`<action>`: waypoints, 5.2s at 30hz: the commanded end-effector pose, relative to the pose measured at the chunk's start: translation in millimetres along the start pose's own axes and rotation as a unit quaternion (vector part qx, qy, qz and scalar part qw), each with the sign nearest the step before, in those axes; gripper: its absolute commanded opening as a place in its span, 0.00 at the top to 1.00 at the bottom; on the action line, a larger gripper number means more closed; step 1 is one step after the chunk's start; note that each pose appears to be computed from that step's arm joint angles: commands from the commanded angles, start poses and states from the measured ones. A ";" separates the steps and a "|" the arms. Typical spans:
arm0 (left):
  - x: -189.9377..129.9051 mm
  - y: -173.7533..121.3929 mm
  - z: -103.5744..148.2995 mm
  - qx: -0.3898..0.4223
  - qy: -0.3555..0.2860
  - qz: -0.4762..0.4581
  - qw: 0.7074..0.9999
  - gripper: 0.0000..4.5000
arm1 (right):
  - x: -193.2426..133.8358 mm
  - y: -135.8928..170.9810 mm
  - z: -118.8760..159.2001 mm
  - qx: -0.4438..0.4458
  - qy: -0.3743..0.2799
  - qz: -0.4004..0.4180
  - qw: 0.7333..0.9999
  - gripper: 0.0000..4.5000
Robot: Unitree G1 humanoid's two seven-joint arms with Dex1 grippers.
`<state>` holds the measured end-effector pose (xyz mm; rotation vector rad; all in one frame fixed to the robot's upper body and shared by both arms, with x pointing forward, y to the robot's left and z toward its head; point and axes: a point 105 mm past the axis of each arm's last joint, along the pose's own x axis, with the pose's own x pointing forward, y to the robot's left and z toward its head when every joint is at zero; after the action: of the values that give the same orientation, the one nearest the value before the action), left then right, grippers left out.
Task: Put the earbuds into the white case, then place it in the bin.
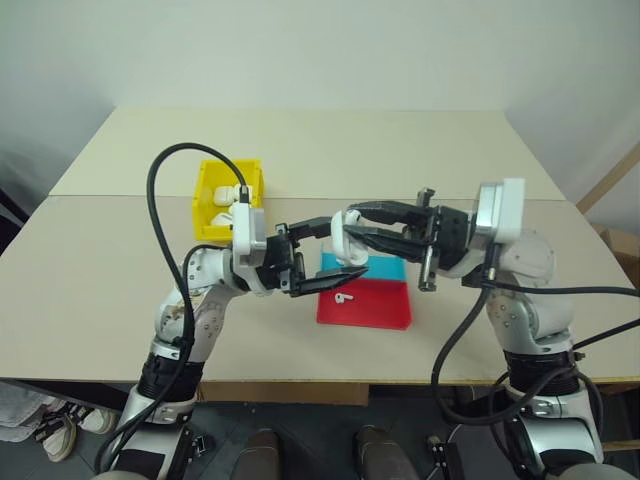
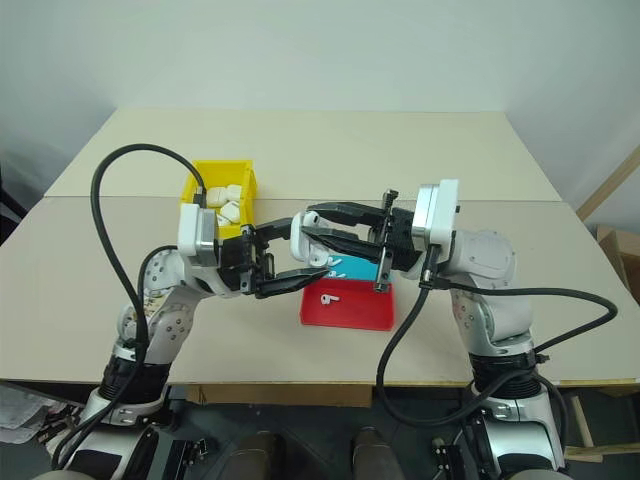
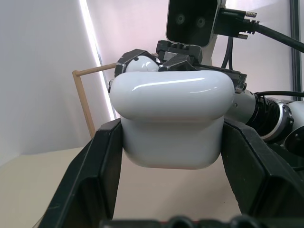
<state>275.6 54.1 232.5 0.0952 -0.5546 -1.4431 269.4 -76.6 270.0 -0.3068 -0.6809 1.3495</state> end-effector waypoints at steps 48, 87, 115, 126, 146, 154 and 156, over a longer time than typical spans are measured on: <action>-118.2 -41.0 -14.3 0.063 0.193 0.089 0.975 0.38 | 16.3 -73.5 -122.3 -0.069 0.566 0.212 0.794 0.35; -105.9 -48.0 -18.2 0.069 0.191 0.104 0.974 0.38 | 44.1 -46.6 -171.2 -0.142 0.568 0.299 0.753 0.35; -105.0 -46.1 -21.3 0.071 0.196 0.107 0.972 0.38 | 39.3 -37.8 -180.4 -0.133 0.575 0.310 0.746 0.62; -106.7 -44.9 -21.9 0.072 0.201 0.109 0.971 0.38 | 36.8 -37.4 -183.4 -0.134 0.585 0.310 0.737 0.62; -106.2 -45.1 -22.0 0.077 0.202 0.110 0.970 0.38 | 30.1 -33.1 -188.3 -0.102 0.598 0.304 0.735 0.62; -106.5 -44.5 -22.6 0.080 0.202 0.111 0.970 0.38 | 25.2 -34.2 -189.7 -0.098 0.608 0.301 0.728 0.62; -106.7 -44.4 -22.8 0.080 0.203 0.111 0.970 0.38 | 24.7 -34.0 -189.6 -0.099 0.607 0.303 0.728 0.62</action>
<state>243.1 145.4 155.2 0.4044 -0.2871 -1.1179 412.0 -22.5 150.3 -1.5312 0.4477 1.3313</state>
